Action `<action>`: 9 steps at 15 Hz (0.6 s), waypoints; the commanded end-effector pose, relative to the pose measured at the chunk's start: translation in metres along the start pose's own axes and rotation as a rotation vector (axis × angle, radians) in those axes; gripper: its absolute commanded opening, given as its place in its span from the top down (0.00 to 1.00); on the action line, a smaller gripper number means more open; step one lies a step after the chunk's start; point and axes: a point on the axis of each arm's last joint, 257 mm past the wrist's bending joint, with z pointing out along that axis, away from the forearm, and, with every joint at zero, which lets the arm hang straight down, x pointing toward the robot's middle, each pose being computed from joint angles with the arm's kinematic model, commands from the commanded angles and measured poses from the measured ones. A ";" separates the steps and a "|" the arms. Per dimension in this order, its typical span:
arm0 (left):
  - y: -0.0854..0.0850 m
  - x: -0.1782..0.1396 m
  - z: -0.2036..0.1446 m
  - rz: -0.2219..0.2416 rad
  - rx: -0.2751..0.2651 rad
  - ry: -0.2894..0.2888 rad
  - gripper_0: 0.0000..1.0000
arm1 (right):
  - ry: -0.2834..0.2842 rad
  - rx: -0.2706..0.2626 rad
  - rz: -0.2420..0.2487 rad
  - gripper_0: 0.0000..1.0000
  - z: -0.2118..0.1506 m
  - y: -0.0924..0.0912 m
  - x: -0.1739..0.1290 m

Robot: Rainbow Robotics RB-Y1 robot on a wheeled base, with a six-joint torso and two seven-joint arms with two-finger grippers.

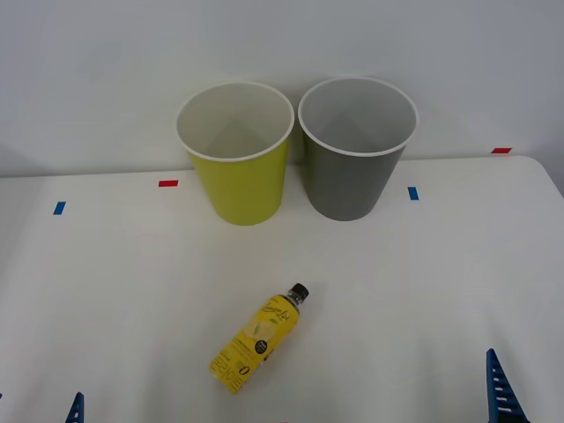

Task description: Put cans in the gray bin and PET bottles in the light green bin.

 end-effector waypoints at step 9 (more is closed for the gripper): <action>0.000 0.000 0.000 0.000 0.000 0.000 0.09 | 0.000 0.000 0.000 0.00 0.000 0.000 0.000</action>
